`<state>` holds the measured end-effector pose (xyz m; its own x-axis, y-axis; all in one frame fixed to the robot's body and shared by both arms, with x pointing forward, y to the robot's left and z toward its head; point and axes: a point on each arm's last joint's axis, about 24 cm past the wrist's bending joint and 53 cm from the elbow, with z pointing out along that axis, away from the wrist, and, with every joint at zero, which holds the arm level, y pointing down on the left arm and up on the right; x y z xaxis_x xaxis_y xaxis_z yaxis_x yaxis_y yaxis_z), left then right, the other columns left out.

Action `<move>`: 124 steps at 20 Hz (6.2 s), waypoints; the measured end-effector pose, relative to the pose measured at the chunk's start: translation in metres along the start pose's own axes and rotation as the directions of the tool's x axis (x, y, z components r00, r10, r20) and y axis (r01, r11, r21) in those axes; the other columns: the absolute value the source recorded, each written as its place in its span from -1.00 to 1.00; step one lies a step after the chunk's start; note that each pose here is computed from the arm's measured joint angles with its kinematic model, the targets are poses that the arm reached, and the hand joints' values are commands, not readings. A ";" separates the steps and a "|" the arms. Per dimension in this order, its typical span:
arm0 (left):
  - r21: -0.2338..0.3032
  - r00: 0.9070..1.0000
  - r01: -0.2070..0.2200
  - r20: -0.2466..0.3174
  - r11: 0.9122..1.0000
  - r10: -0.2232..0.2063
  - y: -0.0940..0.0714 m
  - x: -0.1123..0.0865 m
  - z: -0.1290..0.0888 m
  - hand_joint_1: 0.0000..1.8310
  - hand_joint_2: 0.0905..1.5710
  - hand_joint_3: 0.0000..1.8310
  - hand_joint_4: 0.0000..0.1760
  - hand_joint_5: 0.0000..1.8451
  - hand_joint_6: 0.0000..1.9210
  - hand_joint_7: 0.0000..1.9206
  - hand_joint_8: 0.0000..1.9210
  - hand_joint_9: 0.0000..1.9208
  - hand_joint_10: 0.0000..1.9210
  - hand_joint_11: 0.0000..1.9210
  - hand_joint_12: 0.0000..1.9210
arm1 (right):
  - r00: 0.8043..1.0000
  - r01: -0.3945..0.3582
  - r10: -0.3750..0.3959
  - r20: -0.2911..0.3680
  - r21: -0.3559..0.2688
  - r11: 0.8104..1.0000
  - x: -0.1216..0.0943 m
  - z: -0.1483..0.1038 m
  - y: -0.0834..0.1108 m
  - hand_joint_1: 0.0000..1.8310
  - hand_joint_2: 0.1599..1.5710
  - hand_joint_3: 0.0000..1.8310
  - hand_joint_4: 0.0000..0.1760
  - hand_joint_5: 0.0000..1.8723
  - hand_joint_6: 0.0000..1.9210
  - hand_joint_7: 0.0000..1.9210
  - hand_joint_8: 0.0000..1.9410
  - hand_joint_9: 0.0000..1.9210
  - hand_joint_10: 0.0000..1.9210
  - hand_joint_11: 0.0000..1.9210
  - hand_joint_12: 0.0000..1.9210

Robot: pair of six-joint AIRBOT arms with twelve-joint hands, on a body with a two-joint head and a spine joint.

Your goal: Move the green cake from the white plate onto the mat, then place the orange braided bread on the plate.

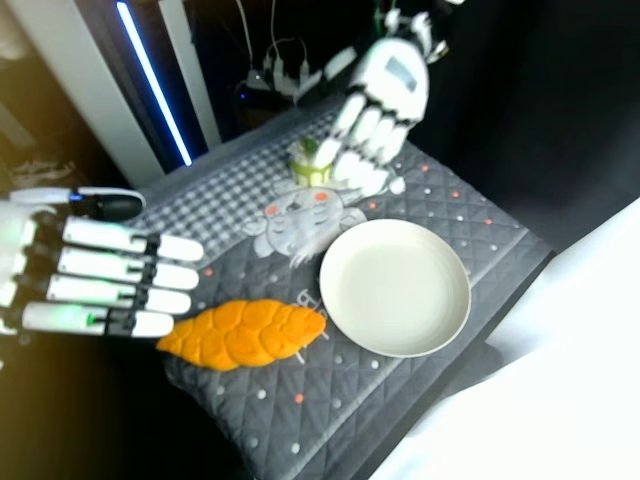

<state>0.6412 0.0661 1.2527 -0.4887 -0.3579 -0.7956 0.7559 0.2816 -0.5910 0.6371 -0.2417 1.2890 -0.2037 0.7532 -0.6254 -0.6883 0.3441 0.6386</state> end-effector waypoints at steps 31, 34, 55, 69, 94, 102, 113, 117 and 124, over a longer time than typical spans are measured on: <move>-0.106 0.938 0.078 0.344 0.991 -0.037 0.039 -0.040 -0.084 -0.25 0.11 -1.00 0.94 -0.96 -0.99 -1.00 -1.00 -1.00 -1.00 -1.00 -1.00 | 0.993 -0.001 0.036 -0.115 0.293 0.956 0.062 0.062 -0.108 -0.46 -0.26 -0.99 1.00 -0.74 -0.99 -0.54 -1.00 -0.54 -1.00 -0.88 0.05; -0.110 0.937 0.086 0.348 0.990 -0.043 0.041 -0.039 -0.085 -0.29 0.09 -1.00 0.96 -0.94 -0.98 -0.96 -0.99 -0.99 -1.00 -0.94 -0.97 | 0.992 -0.004 0.043 -0.123 0.298 0.955 0.068 0.064 -0.111 -0.31 -0.27 -1.00 0.90 -0.69 -1.00 -0.46 -0.99 -0.50 -0.99 -0.81 -0.04; -0.099 0.934 0.106 0.352 0.989 -0.064 0.040 -0.032 -0.090 -0.11 0.08 -0.99 0.64 -0.85 -1.00 -0.88 -1.00 -0.95 -0.99 -0.93 -0.87 | 0.994 -0.054 0.076 -0.077 0.257 0.965 0.052 0.068 -0.102 0.39 0.35 -1.00 -1.00 0.02 -0.19 0.08 0.17 -0.03 -0.03 -0.25 0.40; -0.100 0.932 0.108 0.356 0.989 -0.066 0.042 -0.032 -0.090 -0.19 -0.01 -1.00 1.00 -0.78 -0.98 -0.84 -0.99 -0.90 -0.99 -0.93 -0.80 | 0.991 -0.086 0.084 0.100 0.016 0.996 -0.014 0.063 -0.034 0.31 0.31 -1.00 -1.00 0.13 -0.20 0.23 -0.19 0.38 -0.28 0.12 0.47; 0.041 0.933 0.174 0.312 0.984 -0.178 0.036 0.000 -0.052 -0.26 -0.02 -0.99 1.00 -0.89 -1.00 -0.80 -1.00 -0.82 -1.00 -0.77 -0.84 | 0.995 -0.055 0.056 0.079 -0.017 0.998 0.038 0.199 -0.023 0.33 0.50 -1.00 -1.00 -0.25 0.25 -0.06 0.36 -0.12 -0.36 -0.39 0.48; 0.112 0.935 0.188 0.286 0.976 -0.212 0.022 0.006 -0.037 -0.15 -0.10 -0.99 1.00 -0.89 -0.99 -0.79 -0.99 -0.87 -1.00 -0.80 -0.91 | 0.992 -0.080 0.074 0.104 0.048 0.996 0.037 0.207 -0.045 0.32 0.56 -1.00 -1.00 -0.39 0.47 -0.12 0.37 -0.31 -0.05 -0.39 0.25; 0.119 0.929 0.208 0.287 0.971 -0.234 0.022 0.006 -0.038 -0.20 -0.09 -0.99 1.00 -0.89 -1.00 -0.81 -1.00 -0.88 -1.00 -0.82 -0.93 | 0.994 -0.094 0.089 0.068 0.073 0.993 0.042 0.202 -0.049 -0.19 -0.19 -1.00 1.00 -0.92 -1.00 -0.95 -1.00 -0.91 -1.00 -0.86 -0.92; 0.103 0.923 0.224 0.298 0.969 -0.245 0.023 0.004 -0.046 -0.19 -0.14 -1.00 1.00 -0.84 -0.99 -0.78 -0.99 -0.85 -0.99 -0.76 -0.92 | 0.997 -0.067 0.067 0.041 -0.010 0.998 0.033 0.185 -0.018 -0.28 -0.17 -1.00 1.00 -0.88 -0.99 -0.92 -0.99 -0.88 -0.99 -0.70 -0.86; 0.048 0.902 0.203 0.379 0.978 -0.206 0.028 -0.014 -0.081 -0.08 0.01 -0.99 0.97 -0.65 -0.99 -0.76 -0.99 -0.85 -0.99 -0.95 -0.98 | 0.999 -0.048 0.043 -0.030 -0.216 0.975 0.043 0.152 0.061 -0.01 -0.30 -1.00 1.00 -0.77 -0.99 -0.86 -0.99 -0.91 -0.99 -0.92 -0.85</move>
<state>0.6333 0.1513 1.2362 -0.4317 -0.7181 -0.5459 0.6611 0.1598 -0.7330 0.6922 -0.1026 1.3691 -0.2538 0.7501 -0.6107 -0.8119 0.1779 0.5560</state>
